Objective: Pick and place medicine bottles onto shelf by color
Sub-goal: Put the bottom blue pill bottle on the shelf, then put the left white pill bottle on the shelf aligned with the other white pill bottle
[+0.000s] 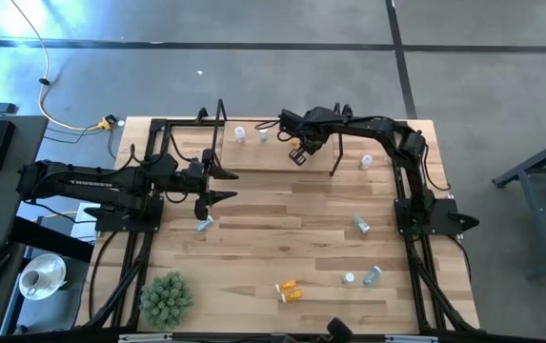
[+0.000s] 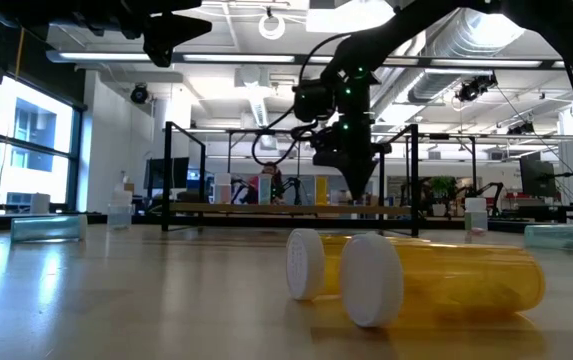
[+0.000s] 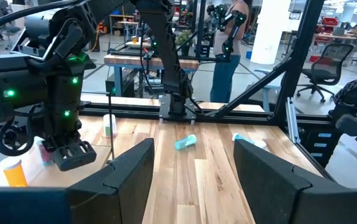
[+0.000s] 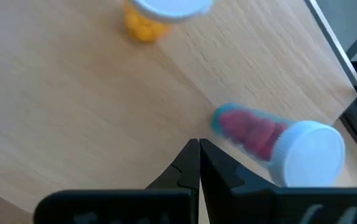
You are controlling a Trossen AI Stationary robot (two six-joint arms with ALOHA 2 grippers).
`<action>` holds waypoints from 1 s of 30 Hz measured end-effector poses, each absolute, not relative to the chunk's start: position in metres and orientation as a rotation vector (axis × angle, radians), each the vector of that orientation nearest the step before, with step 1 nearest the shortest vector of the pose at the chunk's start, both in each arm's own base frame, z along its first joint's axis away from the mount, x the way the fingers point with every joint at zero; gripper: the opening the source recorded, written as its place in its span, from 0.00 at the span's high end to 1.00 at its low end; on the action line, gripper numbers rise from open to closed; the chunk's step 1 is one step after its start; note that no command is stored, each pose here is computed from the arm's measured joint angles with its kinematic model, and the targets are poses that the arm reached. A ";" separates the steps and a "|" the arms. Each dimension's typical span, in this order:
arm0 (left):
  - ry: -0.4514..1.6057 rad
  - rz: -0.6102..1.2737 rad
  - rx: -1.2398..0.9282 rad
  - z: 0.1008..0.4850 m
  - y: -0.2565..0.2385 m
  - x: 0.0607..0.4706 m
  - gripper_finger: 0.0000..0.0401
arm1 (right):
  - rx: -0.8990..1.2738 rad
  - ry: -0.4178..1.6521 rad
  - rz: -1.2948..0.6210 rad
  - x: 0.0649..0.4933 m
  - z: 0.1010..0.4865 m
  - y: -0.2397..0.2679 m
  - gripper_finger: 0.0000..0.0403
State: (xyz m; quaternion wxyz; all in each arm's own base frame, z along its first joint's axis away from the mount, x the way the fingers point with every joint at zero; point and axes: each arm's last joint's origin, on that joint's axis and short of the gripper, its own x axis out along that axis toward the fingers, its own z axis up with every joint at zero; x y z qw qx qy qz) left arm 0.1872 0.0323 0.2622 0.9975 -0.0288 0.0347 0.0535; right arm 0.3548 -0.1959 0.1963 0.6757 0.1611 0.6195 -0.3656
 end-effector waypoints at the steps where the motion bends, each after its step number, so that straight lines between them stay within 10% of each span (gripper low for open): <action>1: 0.070 0.107 -0.058 0.262 0.032 0.187 0.48 | 0.360 1.393 -0.825 0.355 0.196 -0.196 1.00; 30: 0.073 0.107 -0.058 0.262 0.032 0.187 0.48 | 0.282 1.370 -0.811 0.354 0.214 -0.187 1.00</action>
